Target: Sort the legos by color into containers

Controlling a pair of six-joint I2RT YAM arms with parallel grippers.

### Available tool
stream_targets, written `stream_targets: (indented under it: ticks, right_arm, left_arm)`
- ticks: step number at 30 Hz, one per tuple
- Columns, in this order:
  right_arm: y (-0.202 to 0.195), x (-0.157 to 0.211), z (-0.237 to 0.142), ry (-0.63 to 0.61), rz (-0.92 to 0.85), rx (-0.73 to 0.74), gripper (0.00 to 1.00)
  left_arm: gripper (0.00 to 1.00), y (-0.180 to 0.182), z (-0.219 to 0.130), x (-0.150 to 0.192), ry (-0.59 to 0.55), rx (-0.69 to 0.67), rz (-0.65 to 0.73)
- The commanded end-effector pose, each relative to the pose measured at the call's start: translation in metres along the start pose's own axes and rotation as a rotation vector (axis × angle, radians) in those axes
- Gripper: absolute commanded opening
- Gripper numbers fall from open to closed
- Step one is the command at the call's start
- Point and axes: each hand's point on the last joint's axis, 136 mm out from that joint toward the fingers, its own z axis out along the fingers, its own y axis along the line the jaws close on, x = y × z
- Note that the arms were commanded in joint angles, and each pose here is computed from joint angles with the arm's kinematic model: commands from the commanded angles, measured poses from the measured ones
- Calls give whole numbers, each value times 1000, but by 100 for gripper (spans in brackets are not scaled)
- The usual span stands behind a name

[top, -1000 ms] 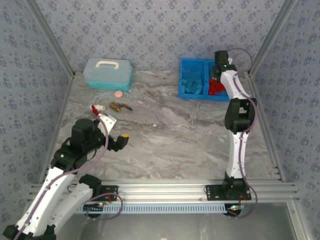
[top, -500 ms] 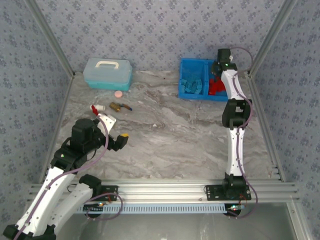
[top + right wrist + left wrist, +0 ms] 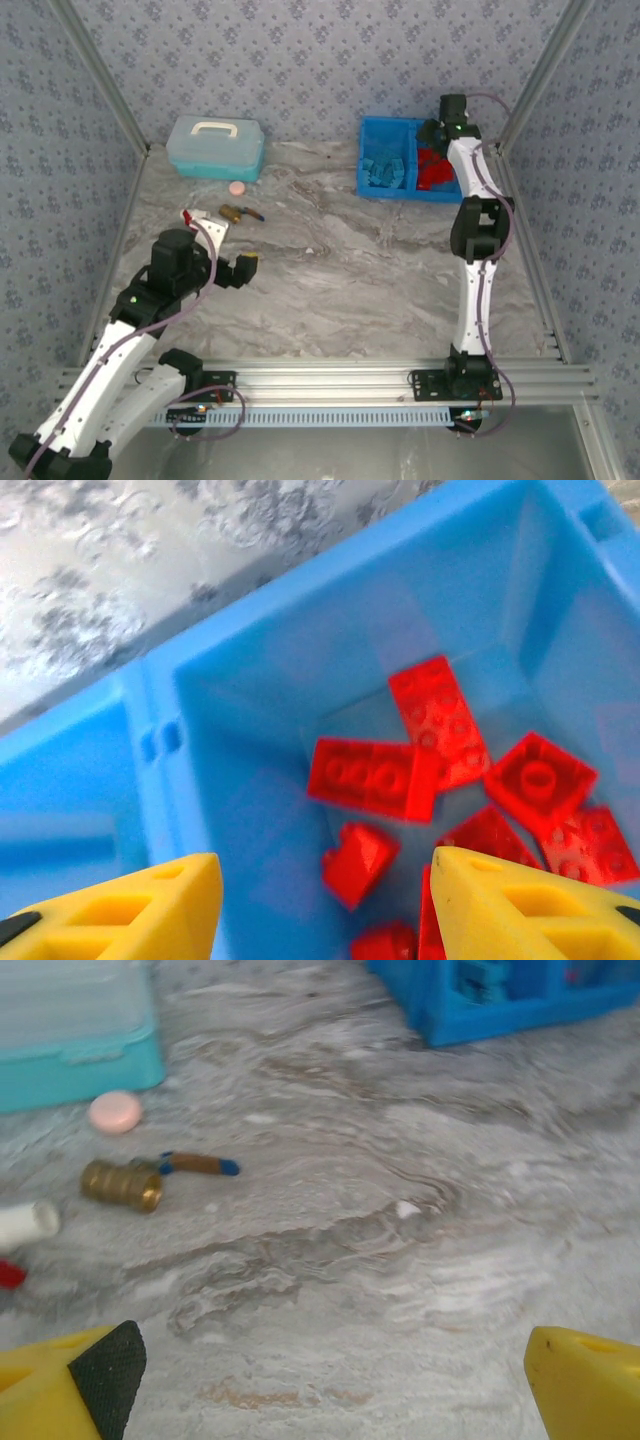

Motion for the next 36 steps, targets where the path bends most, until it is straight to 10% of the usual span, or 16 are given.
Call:
stream_targets:
  ticks: [1,15,25,36]
  right_arm:
    - [22,-12,-59,-85,-63,-70,61]
    - [-96,127,-209,-273,-256,71,100]
    - [-167,164,-141,-285,-351,316,100]
    - [-134,183,-126,-354,-474,-65,100]
  left_arm:
    - [99,39,-7,-26,-120,-226,-216]
    - [99,129,35,23,-166,-628,-35]
    - [99,180,62,45,-216,-605,-137]
    - [99,181,108,46,-240,-463,-126]
